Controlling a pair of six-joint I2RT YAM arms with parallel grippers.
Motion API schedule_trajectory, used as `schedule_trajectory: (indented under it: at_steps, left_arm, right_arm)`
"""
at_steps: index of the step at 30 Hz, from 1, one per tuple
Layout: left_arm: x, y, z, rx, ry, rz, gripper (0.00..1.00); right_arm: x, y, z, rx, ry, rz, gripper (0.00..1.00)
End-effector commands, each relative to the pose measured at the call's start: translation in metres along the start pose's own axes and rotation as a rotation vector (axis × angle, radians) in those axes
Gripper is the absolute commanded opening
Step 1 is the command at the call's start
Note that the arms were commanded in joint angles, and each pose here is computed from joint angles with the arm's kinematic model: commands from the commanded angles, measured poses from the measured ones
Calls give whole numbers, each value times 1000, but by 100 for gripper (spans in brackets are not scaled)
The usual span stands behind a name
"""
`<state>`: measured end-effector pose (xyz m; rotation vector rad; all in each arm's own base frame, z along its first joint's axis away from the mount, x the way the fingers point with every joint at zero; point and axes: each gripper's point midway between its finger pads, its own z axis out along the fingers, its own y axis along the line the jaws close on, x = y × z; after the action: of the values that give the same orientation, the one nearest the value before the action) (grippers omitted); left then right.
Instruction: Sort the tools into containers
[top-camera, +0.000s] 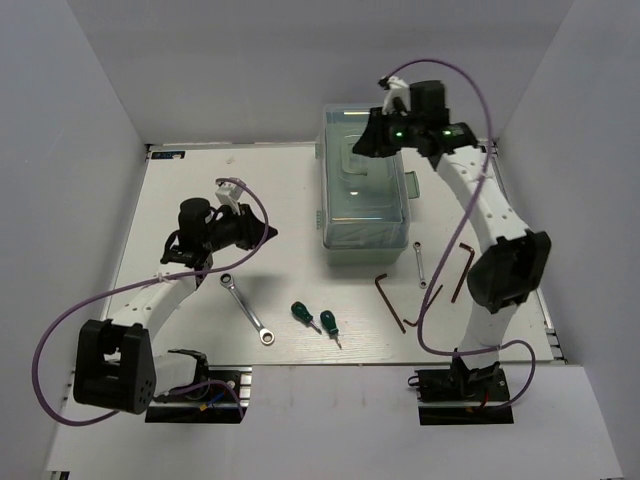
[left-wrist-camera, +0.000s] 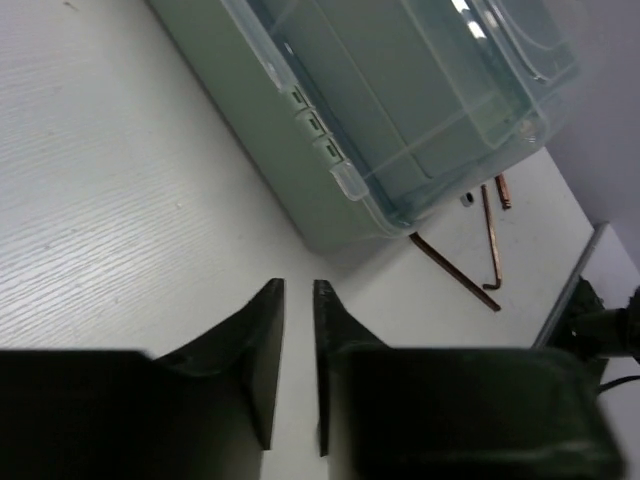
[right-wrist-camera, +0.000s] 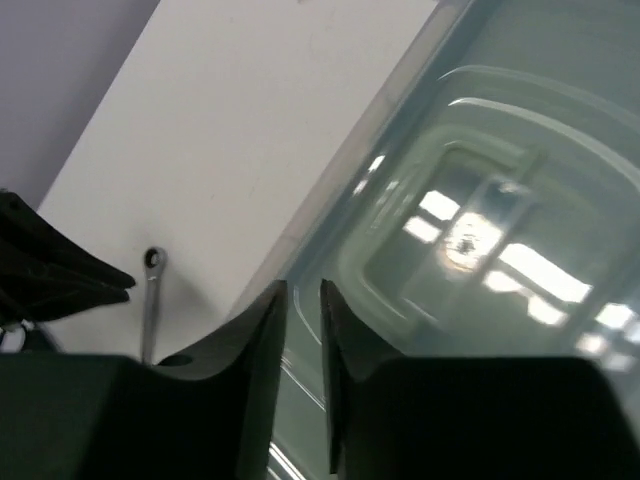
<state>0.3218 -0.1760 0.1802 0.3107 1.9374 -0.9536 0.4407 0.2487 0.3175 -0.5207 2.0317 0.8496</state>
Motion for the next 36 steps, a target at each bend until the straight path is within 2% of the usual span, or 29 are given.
schedule_trajectory:
  at_steps: [1, 2, 3, 5, 6, 8, 10, 18, 24, 33, 35, 36]
  left_arm:
    - [-16, -24, -1, 127, -24, 62, 31]
    - [-16, -24, -1, 127, -24, 62, 51]
    - [-18, -24, 0, 130, -32, 69, 61]
    - [-18, -24, 0, 130, -32, 69, 78]
    - [-16, -22, 1, 127, -24, 62, 80]
    - [-14, -21, 3, 125, -17, 47, 81]
    - [-13, -19, 5, 124, -14, 31, 81]
    - [-19, -14, 15, 128, -20, 1, 82]
    - [-34, -19, 17, 141, -52, 4, 82]
    - [-66, -25, 24, 170, -119, 23, 82]
    - [-69, -25, 26, 173, -125, 17, 82]
    - [-83, -31, 25, 186, -152, 32, 82]
  right_arm:
    - [-13, 19, 28, 29, -51, 70, 30]
    - [-18, 19, 33, 39, -63, 78, 39]
    - [-18, 24, 38, 48, -65, 82, 42]
    - [-12, 8, 54, 121, -55, 110, 50]
    - [-13, 12, 60, 125, -54, 106, 51]
    - [-5, -1, 70, 198, -41, 120, 53]
    - [-2, -6, 72, 241, -31, 127, 59]
    - [2, -19, 73, 334, -36, 123, 60]
    - [25, -38, 86, 392, 14, 151, 60]
    - [46, -46, 95, 396, 55, 245, 62]
    - [55, -38, 99, 333, 88, 290, 62]
    - [55, -36, 99, 301, 93, 321, 60]
